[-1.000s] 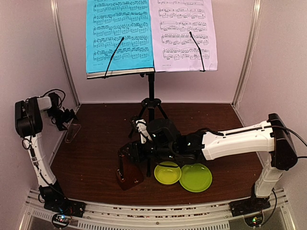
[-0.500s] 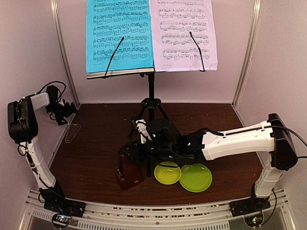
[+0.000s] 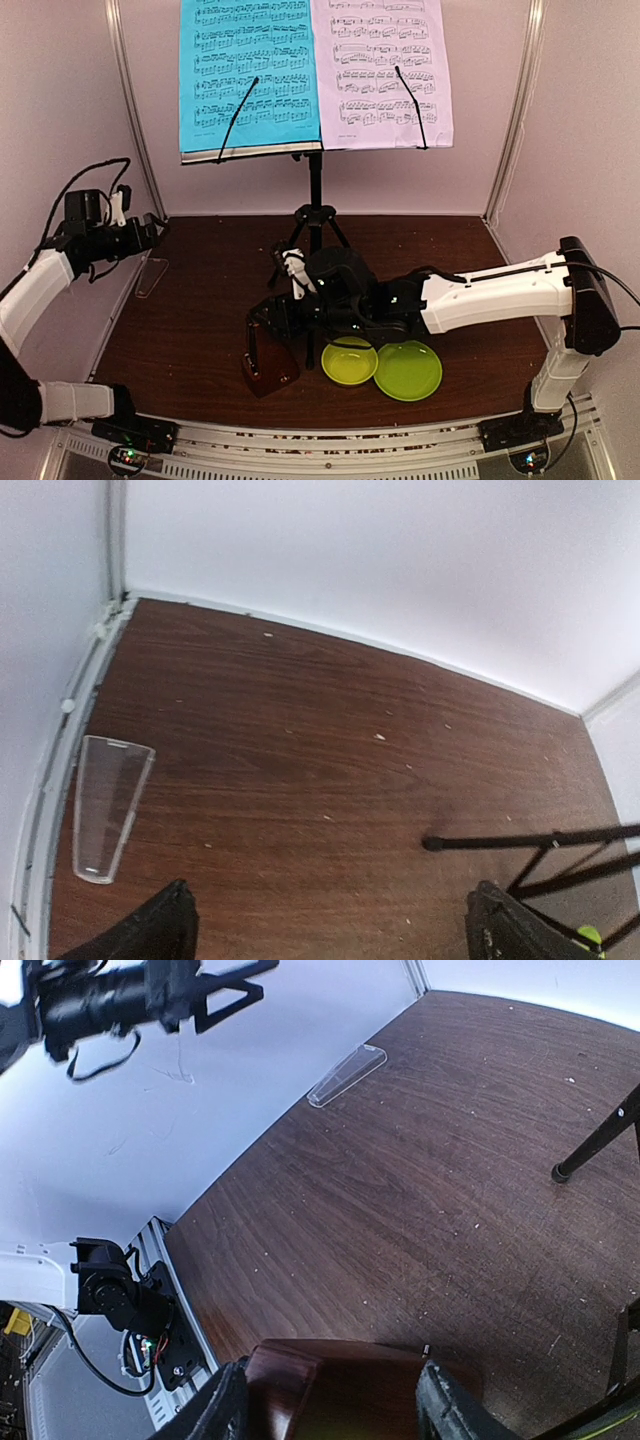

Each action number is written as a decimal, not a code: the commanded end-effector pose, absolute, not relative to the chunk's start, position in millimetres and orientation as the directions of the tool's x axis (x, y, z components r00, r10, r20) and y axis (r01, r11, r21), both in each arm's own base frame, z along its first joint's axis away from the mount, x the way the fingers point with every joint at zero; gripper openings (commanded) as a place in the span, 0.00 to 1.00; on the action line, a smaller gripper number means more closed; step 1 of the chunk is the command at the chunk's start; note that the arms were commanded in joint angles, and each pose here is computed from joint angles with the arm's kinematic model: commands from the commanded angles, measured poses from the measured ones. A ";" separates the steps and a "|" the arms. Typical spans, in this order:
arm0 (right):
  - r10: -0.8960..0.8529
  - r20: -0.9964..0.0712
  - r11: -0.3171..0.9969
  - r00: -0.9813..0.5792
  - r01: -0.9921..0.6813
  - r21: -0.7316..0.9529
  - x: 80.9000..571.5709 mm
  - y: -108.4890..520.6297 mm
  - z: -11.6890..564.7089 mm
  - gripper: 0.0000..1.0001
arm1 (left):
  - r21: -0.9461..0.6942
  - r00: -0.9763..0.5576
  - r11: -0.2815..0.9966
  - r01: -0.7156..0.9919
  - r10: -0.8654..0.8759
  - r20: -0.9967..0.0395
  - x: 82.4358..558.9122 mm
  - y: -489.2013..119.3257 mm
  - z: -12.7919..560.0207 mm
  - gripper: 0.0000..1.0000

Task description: Set up the instrument practice props

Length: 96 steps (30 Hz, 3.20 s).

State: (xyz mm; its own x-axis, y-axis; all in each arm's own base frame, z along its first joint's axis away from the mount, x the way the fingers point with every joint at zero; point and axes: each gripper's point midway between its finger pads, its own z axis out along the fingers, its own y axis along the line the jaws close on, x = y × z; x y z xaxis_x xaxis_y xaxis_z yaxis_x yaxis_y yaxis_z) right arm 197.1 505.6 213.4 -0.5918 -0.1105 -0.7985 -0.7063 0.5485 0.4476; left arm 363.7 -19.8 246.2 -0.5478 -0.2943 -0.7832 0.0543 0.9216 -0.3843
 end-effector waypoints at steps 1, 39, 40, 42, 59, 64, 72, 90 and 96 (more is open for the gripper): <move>-0.145 -0.800 0.532 -0.582 -0.728 0.433 191.6 505.9 216.4 0.58 | -0.372 -0.479 0.871 0.321 -0.190 -0.857 322.3 -76.2 254.5 0.91; -0.286 -0.769 0.631 -0.572 -0.716 0.298 157.7 469.0 144.1 0.32 | -0.520 -0.737 0.785 0.337 -0.123 -0.664 276.6 -181.6 100.5 0.57; -0.288 -0.769 0.632 -0.570 -0.717 0.295 158.9 471.4 141.1 0.31 | -0.519 -0.742 0.787 0.334 -0.120 -0.659 274.8 -181.5 97.6 0.56; -0.289 -0.771 0.635 -0.568 -0.716 0.290 161.0 477.2 136.2 0.29 | -0.518 -0.747 0.790 0.329 -0.118 -0.654 271.5 -180.4 93.6 0.56; -0.291 -0.785 0.713 -0.547 -0.671 0.203 212.5 491.5 120.6 0.26 | -0.535 -0.762 0.773 0.340 -0.107 -0.639 257.5 -183.9 77.0 0.54; -0.274 -0.790 0.720 -0.548 -0.662 0.209 229.3 497.5 120.3 0.26 | -0.544 -0.767 0.765 0.345 -0.105 -0.633 254.0 -188.3 73.6 0.53; -0.287 -0.806 0.715 -0.518 -0.676 0.179 241.6 492.8 132.0 0.30 | -0.562 -0.784 0.746 0.359 -0.086 -0.615 245.0 -204.6 65.1 0.51; -0.241 -0.861 0.522 -0.448 -0.808 0.273 181.8 490.9 191.8 0.82 | -0.607 -0.791 0.747 0.271 -0.187 -0.583 231.4 -202.3 55.5 0.48; -0.193 -0.849 0.546 -0.491 -0.773 0.323 186.2 504.4 193.1 0.82 | -0.619 -0.799 0.726 0.299 -0.164 -0.578 224.3 -217.0 55.6 0.47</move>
State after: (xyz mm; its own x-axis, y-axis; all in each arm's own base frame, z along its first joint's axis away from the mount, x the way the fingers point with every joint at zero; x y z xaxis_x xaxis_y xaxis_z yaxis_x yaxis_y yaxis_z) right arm 179.7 493.7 181.0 -0.4712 -0.2558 -0.8441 -0.7962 0.5350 0.2823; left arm 223.5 -203.8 45.5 -0.8182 -0.1525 -0.5544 0.2613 0.7603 -0.5947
